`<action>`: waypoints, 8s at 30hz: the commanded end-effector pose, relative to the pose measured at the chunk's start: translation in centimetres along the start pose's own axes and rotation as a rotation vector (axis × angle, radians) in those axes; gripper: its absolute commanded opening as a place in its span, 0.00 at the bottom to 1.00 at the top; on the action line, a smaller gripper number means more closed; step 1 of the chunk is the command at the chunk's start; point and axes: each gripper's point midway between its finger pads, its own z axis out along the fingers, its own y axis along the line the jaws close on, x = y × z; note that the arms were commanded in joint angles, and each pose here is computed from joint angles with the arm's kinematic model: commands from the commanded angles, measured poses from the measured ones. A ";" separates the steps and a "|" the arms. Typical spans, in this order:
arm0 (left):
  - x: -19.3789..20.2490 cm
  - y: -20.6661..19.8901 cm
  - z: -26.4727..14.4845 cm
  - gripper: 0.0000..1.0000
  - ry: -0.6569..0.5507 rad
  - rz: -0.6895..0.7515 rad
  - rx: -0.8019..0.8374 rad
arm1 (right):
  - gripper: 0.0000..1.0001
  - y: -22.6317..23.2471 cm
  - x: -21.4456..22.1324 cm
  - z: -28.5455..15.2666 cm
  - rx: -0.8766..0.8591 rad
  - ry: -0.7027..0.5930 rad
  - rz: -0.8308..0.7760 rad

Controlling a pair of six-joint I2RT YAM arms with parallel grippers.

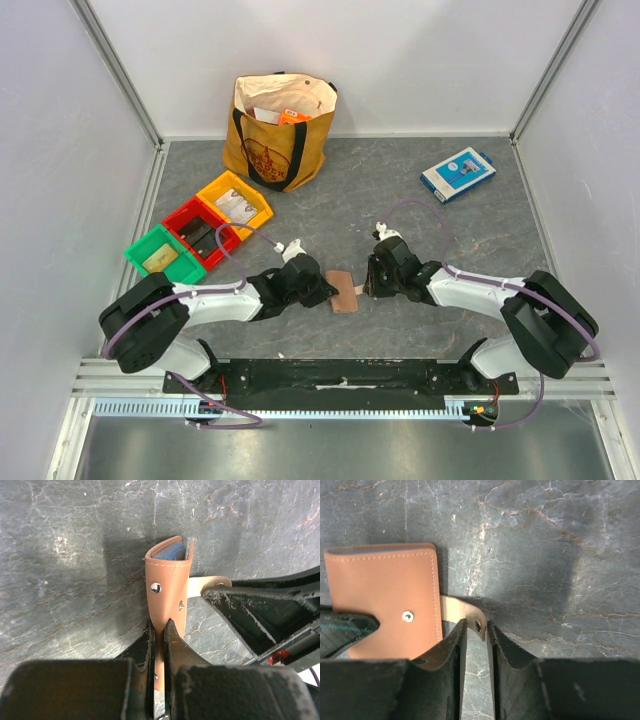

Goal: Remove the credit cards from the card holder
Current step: Open the card holder at the center of the board, then remove the credit card from the card holder.

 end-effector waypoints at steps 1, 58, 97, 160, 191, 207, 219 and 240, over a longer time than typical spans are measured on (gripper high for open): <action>-0.6 3.1 1.1 0.03 -0.031 0.057 -0.113 | 0.27 1.1 0.0 -0.7 -0.074 0.003 0.025; 2.0 -4.4 1.7 0.93 -0.114 0.961 -0.286 | 0.00 -0.9 -0.6 -1.1 -0.100 -0.007 0.109; -1.1 -3.5 2.8 0.91 -0.210 0.826 -0.429 | 0.00 -1.5 1.2 -0.3 -0.281 0.082 0.311; -5.3 2.7 -0.1 0.02 -0.119 0.346 -0.335 | 0.34 5.6 -4.8 -2.4 -0.440 -0.010 0.101; -3.3 -5.5 -3.0 0.31 0.057 0.314 0.041 | 0.29 1.3 0.1 0.8 -0.278 0.114 0.059; -1.0 4.3 0.8 0.11 0.078 0.273 -0.231 | 0.33 4.7 -1.8 -1.1 -0.447 0.078 0.107; -0.7 3.9 0.8 0.09 0.085 0.252 -0.198 | 0.33 5.7 -2.5 -1.7 -0.492 0.067 0.111; -0.3 2.9 0.8 0.09 0.098 0.231 -0.146 | 0.41 6.0 -5.5 -4.4 -0.454 -0.026 0.053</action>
